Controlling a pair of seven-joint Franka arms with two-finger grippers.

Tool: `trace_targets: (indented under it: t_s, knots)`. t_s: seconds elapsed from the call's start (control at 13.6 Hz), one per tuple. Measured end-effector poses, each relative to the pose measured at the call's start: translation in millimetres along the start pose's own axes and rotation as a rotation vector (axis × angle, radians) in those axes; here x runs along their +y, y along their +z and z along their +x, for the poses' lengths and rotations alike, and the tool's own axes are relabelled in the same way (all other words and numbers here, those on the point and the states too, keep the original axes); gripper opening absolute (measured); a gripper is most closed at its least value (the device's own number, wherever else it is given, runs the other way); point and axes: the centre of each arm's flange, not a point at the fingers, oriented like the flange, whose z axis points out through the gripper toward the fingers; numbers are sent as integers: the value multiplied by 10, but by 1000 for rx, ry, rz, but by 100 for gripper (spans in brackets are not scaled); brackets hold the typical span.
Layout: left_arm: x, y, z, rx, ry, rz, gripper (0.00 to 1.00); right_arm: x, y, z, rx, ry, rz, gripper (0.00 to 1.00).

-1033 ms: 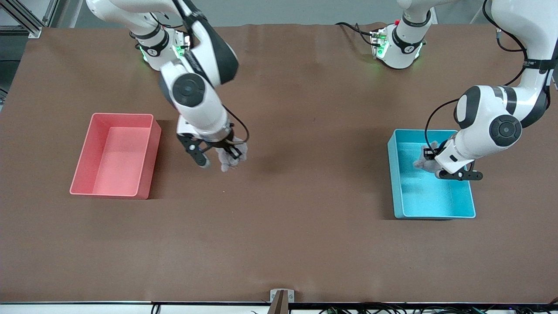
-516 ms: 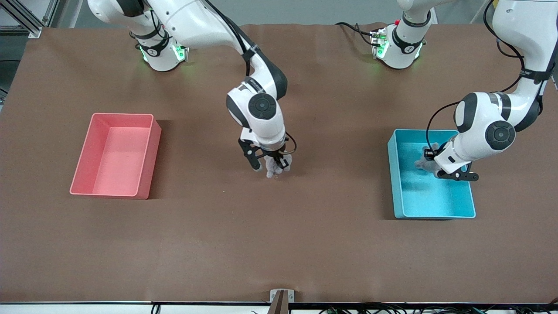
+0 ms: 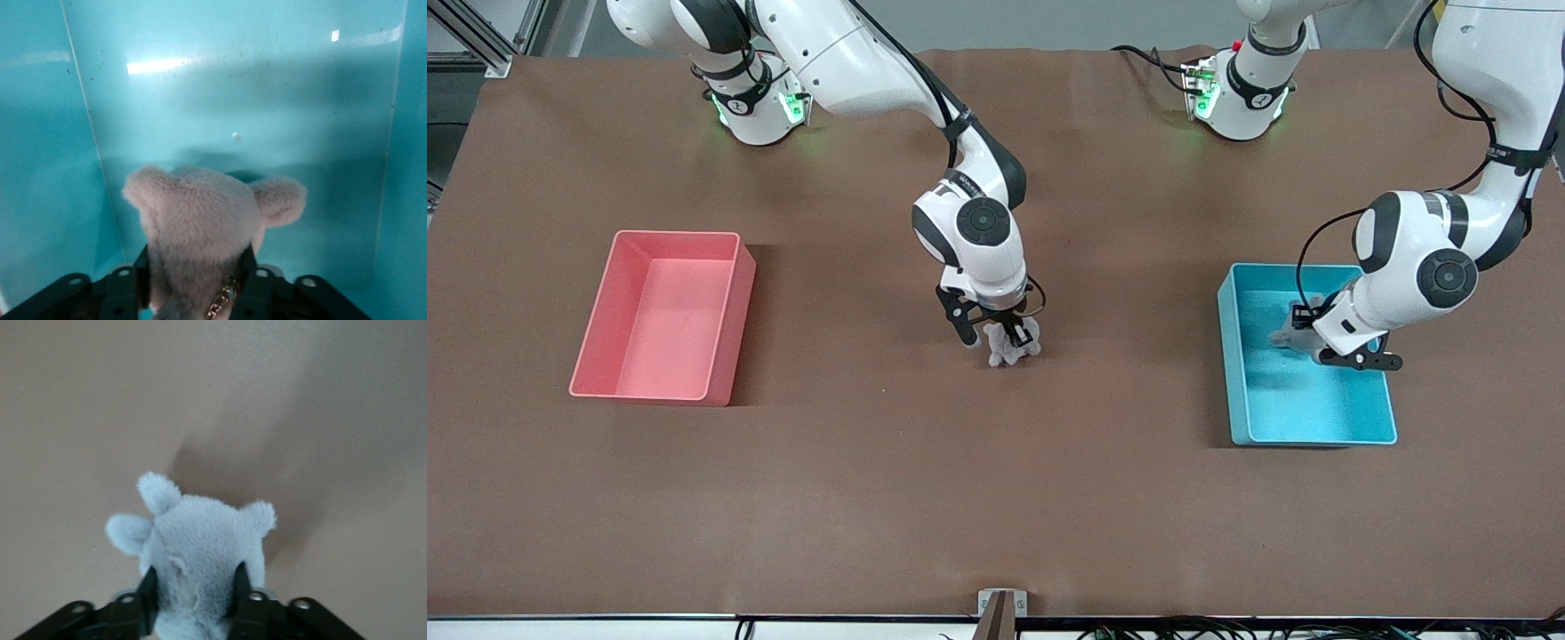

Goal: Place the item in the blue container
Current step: 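Release the toy into the blue box while the right gripper sets another mid-table, then grasp the second toy with the left gripper while the right gripper withdraws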

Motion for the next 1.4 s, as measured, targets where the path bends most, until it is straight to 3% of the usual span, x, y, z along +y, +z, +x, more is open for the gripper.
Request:
trace_targets:
  t_s: [0.15, 0.3, 0.37, 0.74, 1.18, 1.4]
  knots:
    - [52, -127, 15, 9, 10, 7, 80, -82, -93, 45, 4, -33, 16, 77]
    - [167, -377, 33, 1, 31, 21, 99, -197, -294, 278, 20, -113, -30, 97]
    - [266, -546, 60, -4, 47, 27, 100, -267, -467, 499, 24, -160, -59, 100]
    - [869, -1459, 235, -3, 56, -12, 100, -293, -1647, 1993, -27, -461, -209, 100]
    - [2535, -1905, 191, 58, -163, -75, 100, 383, -2306, 3990, -132, -797, -245, 100]
    - [3445, -1772, 194, 68, -193, -150, 100, 754, -2612, 4708, -153, -909, -254, 100]
